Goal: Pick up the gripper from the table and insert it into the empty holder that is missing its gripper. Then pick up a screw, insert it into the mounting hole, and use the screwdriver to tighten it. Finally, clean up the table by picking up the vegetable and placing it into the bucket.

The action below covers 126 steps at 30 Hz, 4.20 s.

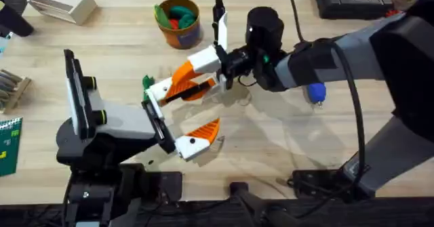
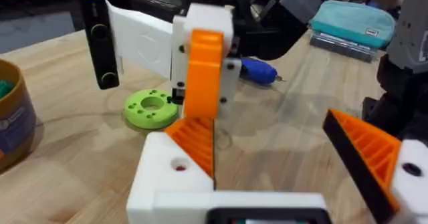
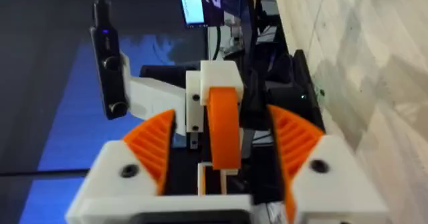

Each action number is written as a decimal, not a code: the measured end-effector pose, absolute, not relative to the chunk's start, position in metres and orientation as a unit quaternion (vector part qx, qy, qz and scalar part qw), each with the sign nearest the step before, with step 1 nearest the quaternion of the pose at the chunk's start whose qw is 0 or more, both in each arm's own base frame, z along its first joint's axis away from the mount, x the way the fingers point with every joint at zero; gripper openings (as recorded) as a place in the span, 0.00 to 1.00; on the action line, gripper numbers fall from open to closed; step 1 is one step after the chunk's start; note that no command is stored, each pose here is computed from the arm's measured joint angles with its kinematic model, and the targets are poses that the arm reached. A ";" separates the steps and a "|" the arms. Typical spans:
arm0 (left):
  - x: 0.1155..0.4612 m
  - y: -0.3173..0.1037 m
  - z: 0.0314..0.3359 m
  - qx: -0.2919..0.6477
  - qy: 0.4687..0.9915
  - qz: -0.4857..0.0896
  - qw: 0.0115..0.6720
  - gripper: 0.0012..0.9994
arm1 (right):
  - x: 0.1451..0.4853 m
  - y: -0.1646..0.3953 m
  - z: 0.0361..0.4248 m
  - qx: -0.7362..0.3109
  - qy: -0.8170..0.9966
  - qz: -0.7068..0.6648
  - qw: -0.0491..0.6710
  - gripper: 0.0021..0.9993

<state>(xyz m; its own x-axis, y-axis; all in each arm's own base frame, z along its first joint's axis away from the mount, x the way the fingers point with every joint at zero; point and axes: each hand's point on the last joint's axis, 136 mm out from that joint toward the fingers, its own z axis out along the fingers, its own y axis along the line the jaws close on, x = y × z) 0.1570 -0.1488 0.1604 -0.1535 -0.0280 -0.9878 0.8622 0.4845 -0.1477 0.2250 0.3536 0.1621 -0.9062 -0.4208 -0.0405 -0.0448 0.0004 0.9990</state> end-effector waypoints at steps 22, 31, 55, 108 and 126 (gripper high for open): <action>0.157 -0.149 0.160 0.321 0.650 -0.394 0.566 0.99 | 0.266 0.316 0.198 0.149 -0.704 -0.691 0.061 0.81; 0.157 -0.149 0.160 0.321 0.649 -0.393 0.566 0.99 | 0.300 0.260 0.238 0.087 -0.767 -0.636 -0.025 0.81; 0.157 -0.149 0.160 0.321 0.650 -0.394 0.566 0.99 | 0.307 0.182 0.236 0.209 -0.961 -0.100 -0.152 0.81; 0.157 -0.149 0.160 0.321 0.650 -0.394 0.566 0.99 | 0.352 0.195 0.077 0.211 -0.976 0.012 -0.053 0.67; 0.157 -0.149 0.160 0.321 0.650 -0.393 0.566 0.99 | 0.355 0.198 0.068 0.210 -0.976 0.013 -0.052 0.36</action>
<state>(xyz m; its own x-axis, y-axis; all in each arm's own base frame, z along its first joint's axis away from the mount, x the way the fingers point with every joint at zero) 0.1569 -0.1488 0.1604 -0.1535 -0.0280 -0.9878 0.8625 0.4841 -0.1477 0.3546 0.1980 0.0683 -0.9061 -0.4122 -0.0953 -0.4096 0.9111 -0.0464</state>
